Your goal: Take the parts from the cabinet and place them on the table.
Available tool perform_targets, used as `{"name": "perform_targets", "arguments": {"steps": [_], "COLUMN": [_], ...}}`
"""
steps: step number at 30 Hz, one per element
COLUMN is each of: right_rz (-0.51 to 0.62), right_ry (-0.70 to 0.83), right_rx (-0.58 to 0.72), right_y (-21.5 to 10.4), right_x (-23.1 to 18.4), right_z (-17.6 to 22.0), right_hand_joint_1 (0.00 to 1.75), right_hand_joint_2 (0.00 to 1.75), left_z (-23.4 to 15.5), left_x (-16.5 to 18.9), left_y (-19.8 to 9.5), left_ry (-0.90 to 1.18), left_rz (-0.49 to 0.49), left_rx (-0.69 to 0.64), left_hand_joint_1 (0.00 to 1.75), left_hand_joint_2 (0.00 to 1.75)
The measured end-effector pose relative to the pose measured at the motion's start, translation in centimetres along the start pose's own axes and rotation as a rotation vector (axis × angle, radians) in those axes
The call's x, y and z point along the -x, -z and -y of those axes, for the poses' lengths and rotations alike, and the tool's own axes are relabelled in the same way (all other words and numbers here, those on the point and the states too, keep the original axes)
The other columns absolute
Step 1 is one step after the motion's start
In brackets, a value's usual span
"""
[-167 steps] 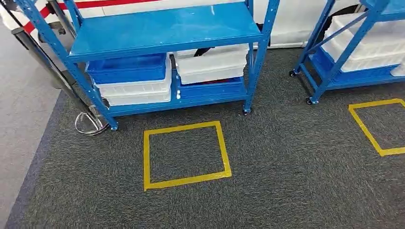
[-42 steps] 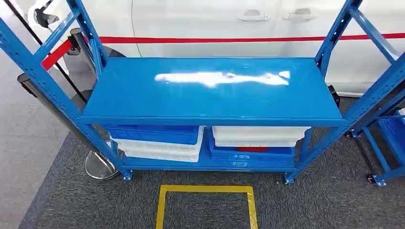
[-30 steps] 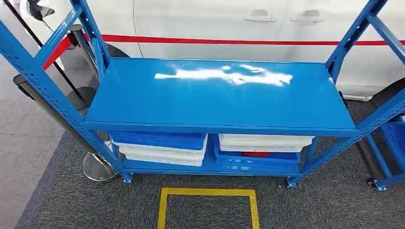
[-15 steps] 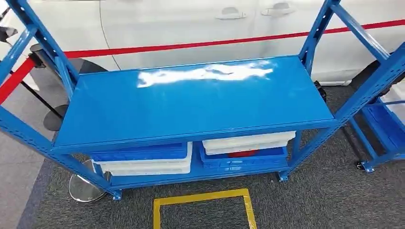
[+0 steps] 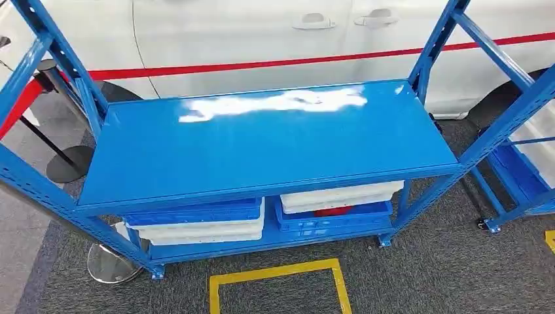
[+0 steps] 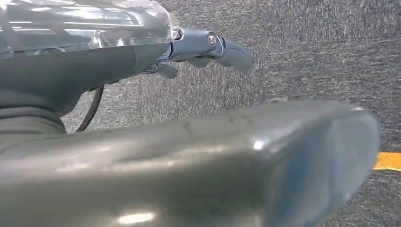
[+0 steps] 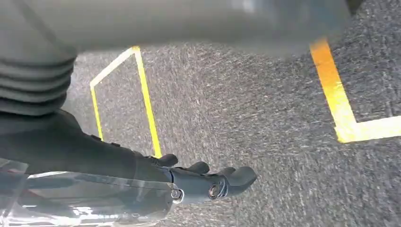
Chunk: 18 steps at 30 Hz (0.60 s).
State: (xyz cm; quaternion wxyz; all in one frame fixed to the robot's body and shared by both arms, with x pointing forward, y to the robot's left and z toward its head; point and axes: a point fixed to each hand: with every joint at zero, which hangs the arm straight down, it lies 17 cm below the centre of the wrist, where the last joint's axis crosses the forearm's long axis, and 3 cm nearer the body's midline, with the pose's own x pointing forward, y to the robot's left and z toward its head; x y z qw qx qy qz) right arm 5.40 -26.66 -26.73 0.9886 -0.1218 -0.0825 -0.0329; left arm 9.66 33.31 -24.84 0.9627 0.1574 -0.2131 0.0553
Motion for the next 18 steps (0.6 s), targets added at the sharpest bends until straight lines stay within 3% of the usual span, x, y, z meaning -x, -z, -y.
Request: {"name": "perform_targets", "arguments": {"steps": [15,16,18], "right_rz": [-0.002,-0.002,-0.001], "right_ry": [0.005,0.006,0.006], "right_rx": [0.004,0.004,0.003], "right_y": [0.02,0.02,0.02], "right_x": [-0.32,-0.34,-0.36], "right_z": [0.01,0.0,-0.01], "right_hand_joint_1": [0.0,0.0,0.0], "right_hand_joint_2": [1.75,1.75,1.75], "left_z": [-0.29,-0.39,-0.73], "left_x": [-0.1,-0.02,0.19], "left_y": [0.04,0.05,0.09], "left_ry": [0.005,0.01,0.019], "left_rz": [0.001,-0.002,-0.013], "left_rx": [-0.007,-0.012,-0.03], "left_hand_joint_1": [0.0,0.0,0.0], "left_hand_joint_2": [0.0,1.75,1.75]}}
